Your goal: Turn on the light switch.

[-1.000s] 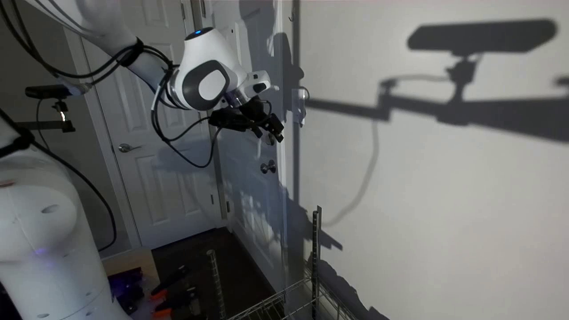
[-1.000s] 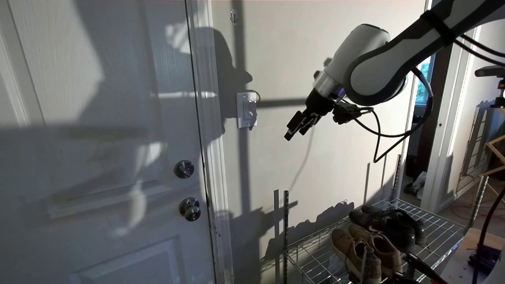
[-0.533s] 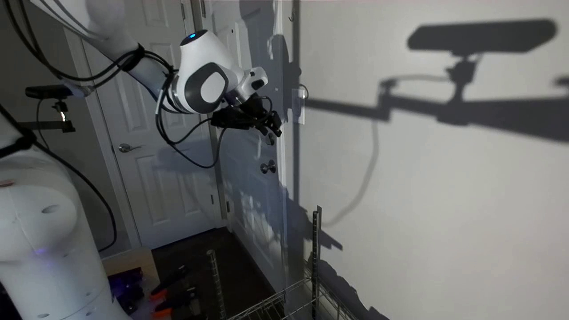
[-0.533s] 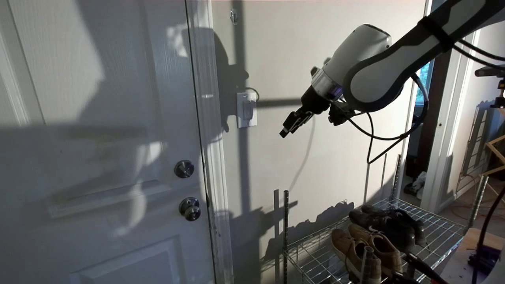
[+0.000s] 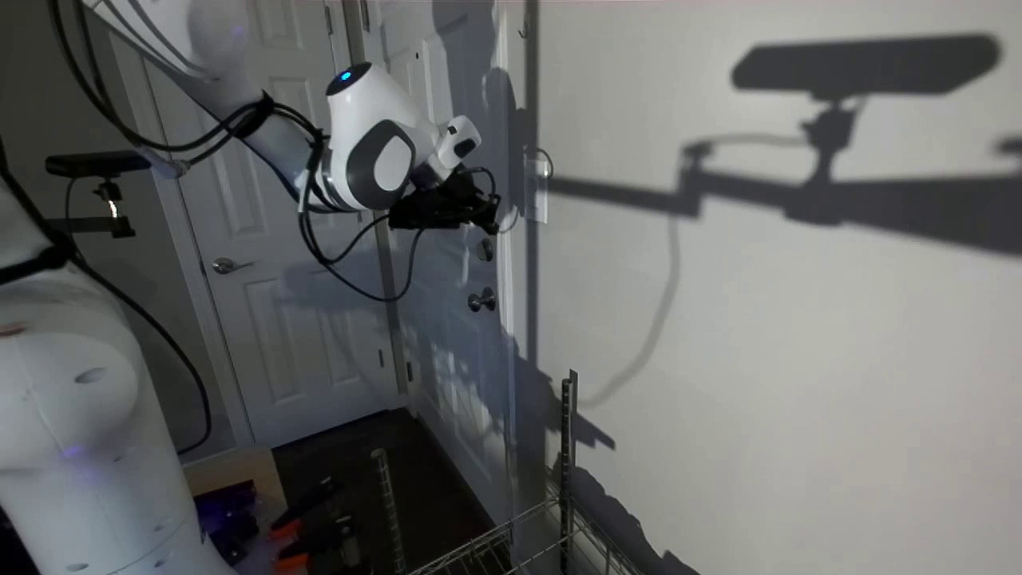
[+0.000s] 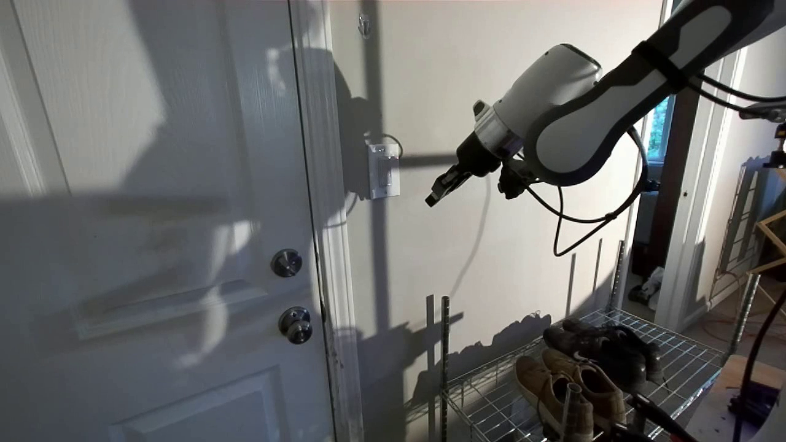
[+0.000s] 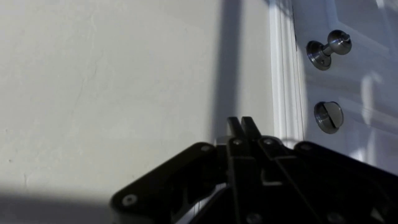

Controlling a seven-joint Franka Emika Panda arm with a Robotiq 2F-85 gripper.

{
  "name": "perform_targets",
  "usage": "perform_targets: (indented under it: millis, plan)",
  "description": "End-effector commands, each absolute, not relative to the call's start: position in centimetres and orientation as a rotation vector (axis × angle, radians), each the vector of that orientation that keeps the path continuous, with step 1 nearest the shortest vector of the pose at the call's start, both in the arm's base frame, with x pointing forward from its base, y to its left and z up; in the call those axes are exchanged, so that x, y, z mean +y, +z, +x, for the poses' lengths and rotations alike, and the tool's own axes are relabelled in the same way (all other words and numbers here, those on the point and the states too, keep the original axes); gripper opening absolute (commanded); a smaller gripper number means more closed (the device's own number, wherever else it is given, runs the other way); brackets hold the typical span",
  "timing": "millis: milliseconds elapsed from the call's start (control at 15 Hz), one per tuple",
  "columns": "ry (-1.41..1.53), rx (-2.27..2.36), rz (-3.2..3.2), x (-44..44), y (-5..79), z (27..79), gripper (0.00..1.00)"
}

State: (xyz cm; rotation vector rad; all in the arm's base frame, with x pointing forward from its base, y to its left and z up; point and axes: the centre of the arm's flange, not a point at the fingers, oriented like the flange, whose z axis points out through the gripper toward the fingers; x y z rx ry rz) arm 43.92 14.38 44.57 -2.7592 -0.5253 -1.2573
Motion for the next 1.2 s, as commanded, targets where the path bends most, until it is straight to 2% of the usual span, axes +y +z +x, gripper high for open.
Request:
perform_targets:
  millis: [0,267,1133]
  plan:
    - [-1.351,-0.614,-2.720,15.3,44.5,45.3,0.03]
    - [-1.404,-0.634,-2.690,16.0,45.1,46.7,0.07]
    - [-1.553,-0.650,-2.633,17.5,47.3,50.3,0.06]
